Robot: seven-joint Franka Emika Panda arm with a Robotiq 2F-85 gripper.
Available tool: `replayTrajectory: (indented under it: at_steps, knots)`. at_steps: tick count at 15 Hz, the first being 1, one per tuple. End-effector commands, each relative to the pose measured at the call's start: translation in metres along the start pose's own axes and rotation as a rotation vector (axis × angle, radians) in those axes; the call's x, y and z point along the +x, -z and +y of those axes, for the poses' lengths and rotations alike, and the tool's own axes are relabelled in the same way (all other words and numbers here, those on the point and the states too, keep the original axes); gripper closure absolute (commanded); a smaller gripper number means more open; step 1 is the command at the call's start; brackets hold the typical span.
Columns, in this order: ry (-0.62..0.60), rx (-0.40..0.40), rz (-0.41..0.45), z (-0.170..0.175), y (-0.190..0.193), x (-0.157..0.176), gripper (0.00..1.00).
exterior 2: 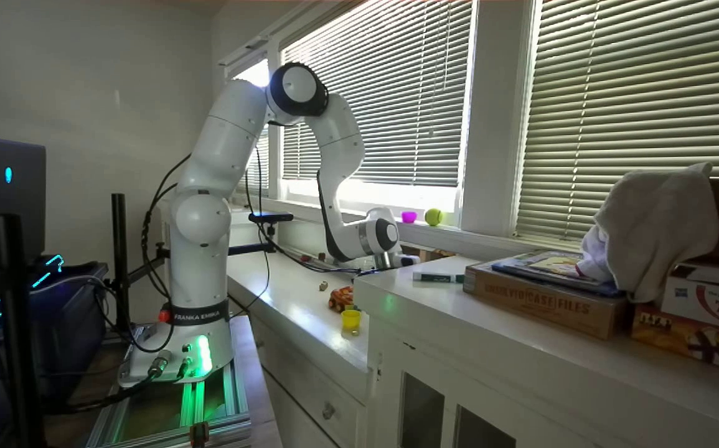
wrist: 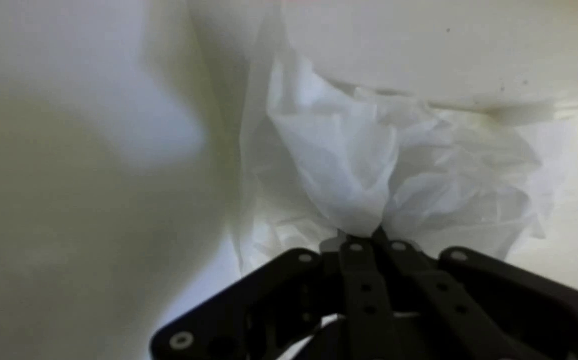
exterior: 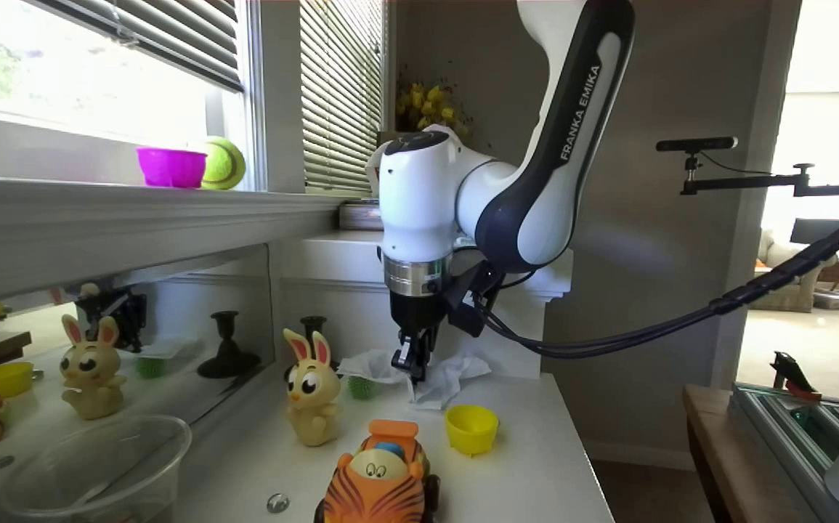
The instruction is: Use the paper towel to clean the surface
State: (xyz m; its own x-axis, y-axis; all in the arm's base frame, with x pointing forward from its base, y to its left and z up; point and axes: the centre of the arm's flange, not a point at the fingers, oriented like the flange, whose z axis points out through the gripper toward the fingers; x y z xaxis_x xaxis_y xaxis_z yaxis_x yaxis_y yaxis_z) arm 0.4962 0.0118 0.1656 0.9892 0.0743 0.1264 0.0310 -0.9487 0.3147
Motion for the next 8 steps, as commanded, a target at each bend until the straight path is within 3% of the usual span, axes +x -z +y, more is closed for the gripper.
replayTrajectory:
  at_steps: [1,8]
  knots:
    - [0.045,-0.002,0.052,0.0,-0.006,0.018,1.0]
    - [0.082,-0.006,0.13,-0.01,-0.003,0.044,1.0]
